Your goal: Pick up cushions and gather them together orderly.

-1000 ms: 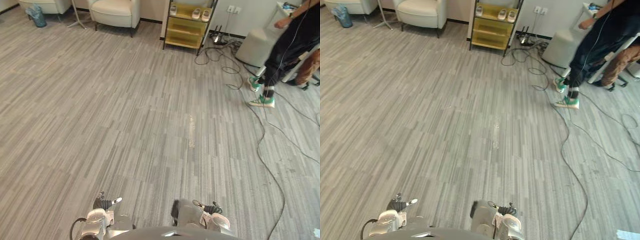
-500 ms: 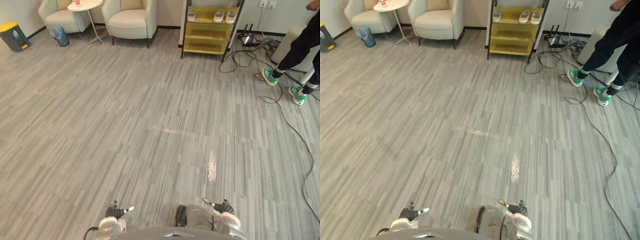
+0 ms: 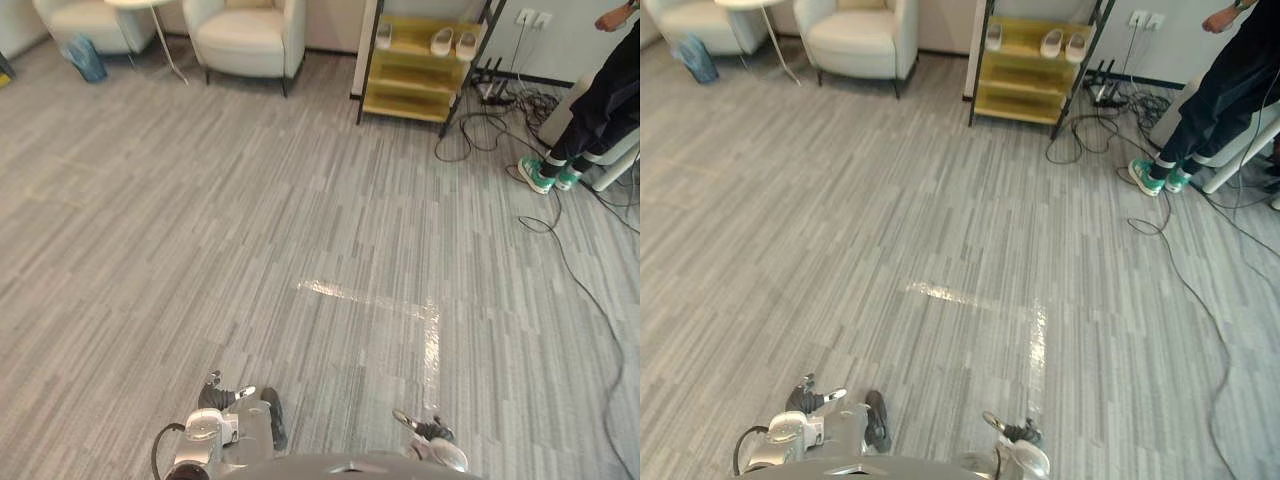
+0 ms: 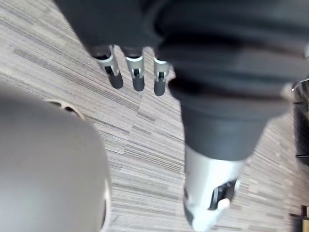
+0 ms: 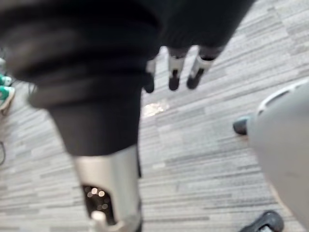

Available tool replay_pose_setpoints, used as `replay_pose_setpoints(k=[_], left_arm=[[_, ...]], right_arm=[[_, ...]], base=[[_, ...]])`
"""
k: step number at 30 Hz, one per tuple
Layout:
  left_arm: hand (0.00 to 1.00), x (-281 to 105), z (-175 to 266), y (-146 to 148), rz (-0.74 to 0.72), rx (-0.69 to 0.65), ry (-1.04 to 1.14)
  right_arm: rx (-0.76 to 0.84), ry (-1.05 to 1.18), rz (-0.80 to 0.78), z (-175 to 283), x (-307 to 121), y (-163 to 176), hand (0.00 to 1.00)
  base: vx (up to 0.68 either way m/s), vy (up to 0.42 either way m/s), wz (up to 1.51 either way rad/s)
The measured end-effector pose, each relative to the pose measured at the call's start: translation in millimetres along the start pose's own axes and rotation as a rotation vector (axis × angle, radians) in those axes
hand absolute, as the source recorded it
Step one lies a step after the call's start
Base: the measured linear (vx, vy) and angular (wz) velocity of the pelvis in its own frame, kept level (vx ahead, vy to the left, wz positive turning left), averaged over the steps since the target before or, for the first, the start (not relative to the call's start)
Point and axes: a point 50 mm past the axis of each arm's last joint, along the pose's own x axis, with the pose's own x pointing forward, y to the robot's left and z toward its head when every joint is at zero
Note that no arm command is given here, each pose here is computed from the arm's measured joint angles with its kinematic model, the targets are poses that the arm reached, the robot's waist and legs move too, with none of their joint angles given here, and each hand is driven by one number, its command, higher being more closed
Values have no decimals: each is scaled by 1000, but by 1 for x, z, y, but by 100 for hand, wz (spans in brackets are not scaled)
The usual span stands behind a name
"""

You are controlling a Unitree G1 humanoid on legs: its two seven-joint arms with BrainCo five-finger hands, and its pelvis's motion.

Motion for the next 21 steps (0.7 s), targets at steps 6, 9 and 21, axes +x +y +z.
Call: replay_pose_setpoints(k=[6, 9, 21], left_arm=[[0, 0, -12, 6, 10, 16, 55], [0, 0, -14, 7, 12, 21, 68], [0, -5, -32, -7, -24, 4, 137]], right_arm=[[78, 23, -22, -6, -1, -6, 0], [145, 48, -54, -13, -2, -14, 0], [200, 104, -124, -17, 3, -31, 0]], base=[[290, 180, -11], [232, 34, 17], [208, -122, -12]])
